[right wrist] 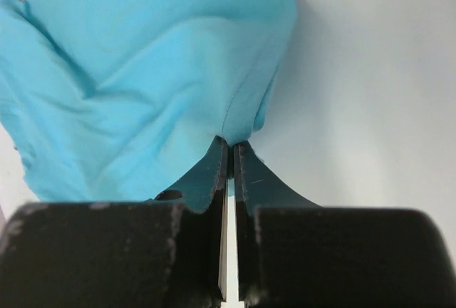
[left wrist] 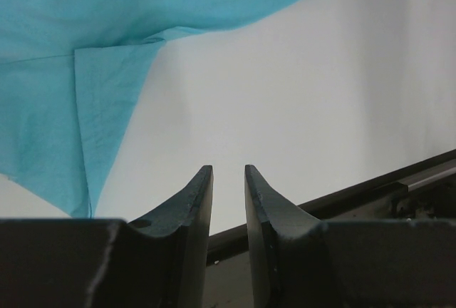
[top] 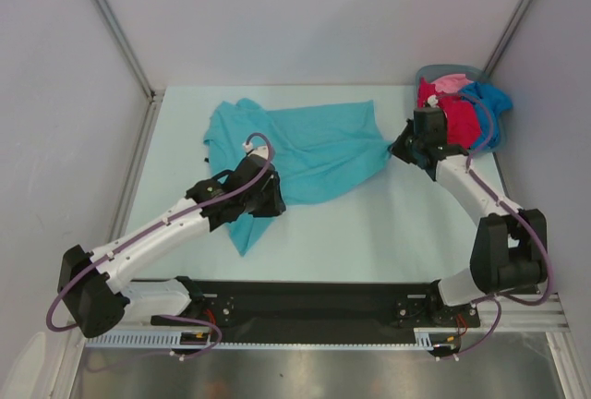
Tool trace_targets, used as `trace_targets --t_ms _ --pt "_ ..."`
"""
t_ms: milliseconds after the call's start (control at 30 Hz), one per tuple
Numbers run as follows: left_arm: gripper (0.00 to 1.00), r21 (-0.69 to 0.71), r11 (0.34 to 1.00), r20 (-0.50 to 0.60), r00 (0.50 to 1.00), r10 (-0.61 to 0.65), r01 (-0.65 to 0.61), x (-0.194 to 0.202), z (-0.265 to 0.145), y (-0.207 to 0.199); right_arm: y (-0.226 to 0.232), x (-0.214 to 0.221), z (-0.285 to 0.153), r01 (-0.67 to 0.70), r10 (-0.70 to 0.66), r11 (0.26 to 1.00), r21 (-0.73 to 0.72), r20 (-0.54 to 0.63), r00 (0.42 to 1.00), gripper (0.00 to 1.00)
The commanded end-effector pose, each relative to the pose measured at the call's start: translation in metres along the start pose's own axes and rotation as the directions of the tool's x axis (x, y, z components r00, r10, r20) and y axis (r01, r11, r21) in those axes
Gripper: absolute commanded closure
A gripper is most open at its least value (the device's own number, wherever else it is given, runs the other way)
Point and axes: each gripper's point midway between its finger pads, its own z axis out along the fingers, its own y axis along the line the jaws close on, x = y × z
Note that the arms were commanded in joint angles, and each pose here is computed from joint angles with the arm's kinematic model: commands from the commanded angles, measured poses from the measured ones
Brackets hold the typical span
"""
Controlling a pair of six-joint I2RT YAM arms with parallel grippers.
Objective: Fold and stack the t-shirts
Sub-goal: Flatten the tshirt out
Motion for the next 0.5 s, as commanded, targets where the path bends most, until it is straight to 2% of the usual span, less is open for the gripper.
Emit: trace_targets --t_ms 0,167,467 --pt "0.7 0.072 0.997 0.039 0.999 0.006 -0.009 -0.011 -0.007 -0.018 -0.021 0.029 -0.024 -0.026 0.029 0.998 0.054 -0.056 0.998 1.0" --pt "0.7 0.079 0.997 0.021 1.0 0.008 -0.01 -0.007 -0.005 -0.019 -0.041 0.08 -0.048 -0.074 0.083 0.995 0.073 -0.12 0.989 1.0" --pt "0.68 -0.019 1.0 -0.001 1.0 -0.022 0.022 0.018 0.028 0.009 -0.076 0.097 -0.066 -0.028 0.044 0.985 0.168 -0.089 0.995 1.0"
